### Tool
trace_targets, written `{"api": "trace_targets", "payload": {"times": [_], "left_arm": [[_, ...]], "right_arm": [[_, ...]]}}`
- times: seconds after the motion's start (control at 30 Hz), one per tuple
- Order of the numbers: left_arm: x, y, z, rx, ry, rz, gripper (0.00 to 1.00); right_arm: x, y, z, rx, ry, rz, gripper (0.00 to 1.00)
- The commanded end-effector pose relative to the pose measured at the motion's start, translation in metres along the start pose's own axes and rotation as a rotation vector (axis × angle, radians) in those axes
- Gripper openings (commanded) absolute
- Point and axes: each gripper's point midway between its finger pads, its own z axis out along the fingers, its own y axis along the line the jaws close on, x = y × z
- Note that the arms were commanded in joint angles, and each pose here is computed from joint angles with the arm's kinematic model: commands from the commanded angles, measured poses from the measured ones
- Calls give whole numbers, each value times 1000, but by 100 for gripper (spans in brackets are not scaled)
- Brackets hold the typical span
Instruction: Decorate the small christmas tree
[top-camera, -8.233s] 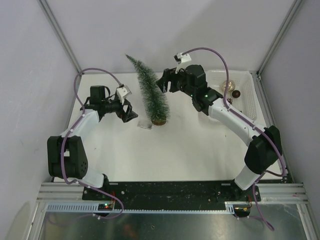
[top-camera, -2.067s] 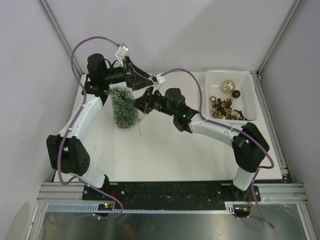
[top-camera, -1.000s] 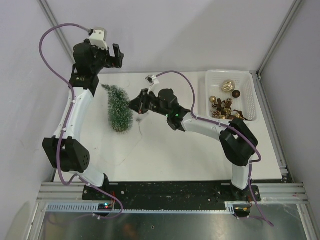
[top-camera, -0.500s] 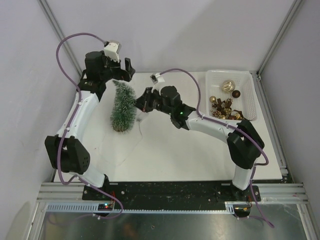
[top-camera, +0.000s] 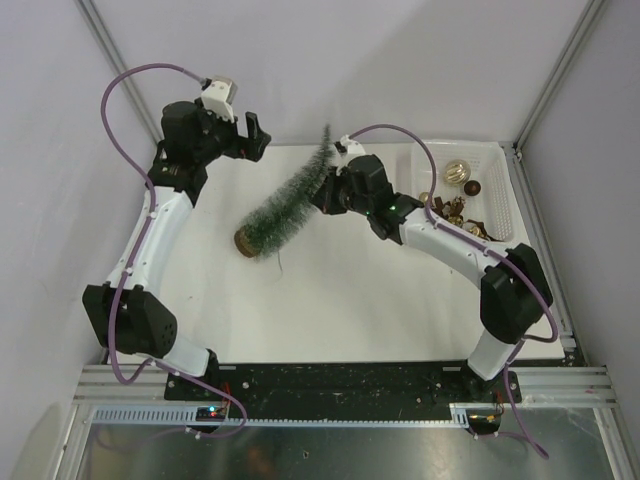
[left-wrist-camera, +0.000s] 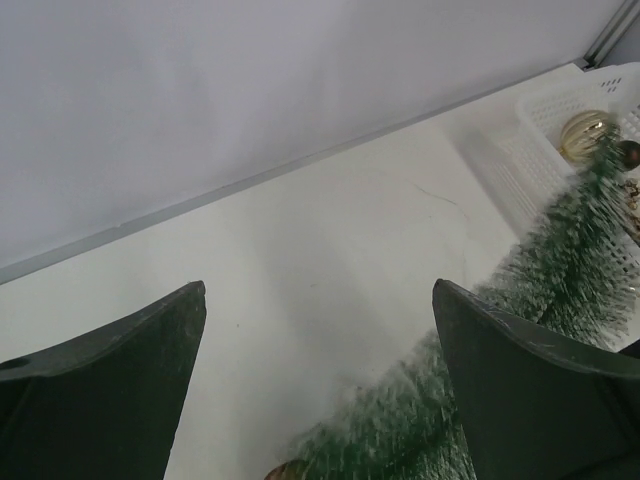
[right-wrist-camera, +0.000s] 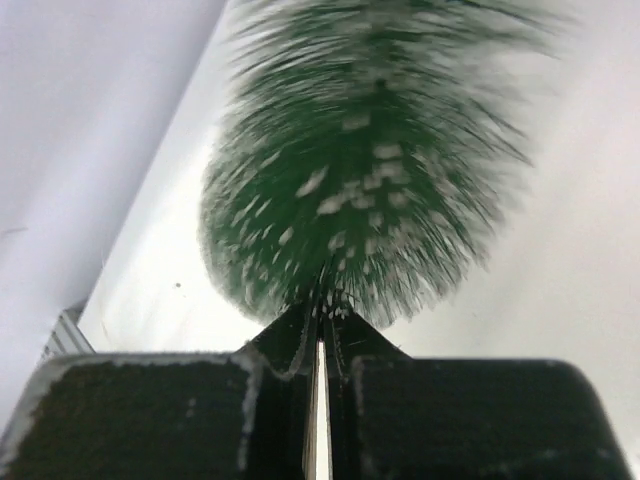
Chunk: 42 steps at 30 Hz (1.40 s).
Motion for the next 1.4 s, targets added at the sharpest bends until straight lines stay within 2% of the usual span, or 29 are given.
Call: {"api": "trace_targets", "payload": {"times": [0.0,0.27,0.4,0.63,0.87,1.37], "left_arm": [[-31,-12,-20,17,-68,10,100],[-31,-14,-27,22,-55,12,100],[-9,-19,-26,52,-8,8,100],[37,-61,-41,255,77,-46,100],[83,-88,-54,376,164,-111,100],[121,-77,-50,322,227,-65,100]], "right_arm": [[-1,-12,-31,48,61,-53,0],[-10,-18,-52,48,77,-61,0],[-12,-11,-51,36,63,-51,0],[-18,-1,-46,78,9,-53,0],[-39,5,-57,241,-76,-255,0],[-63,12,-91,476,-182,-582,0]]}}
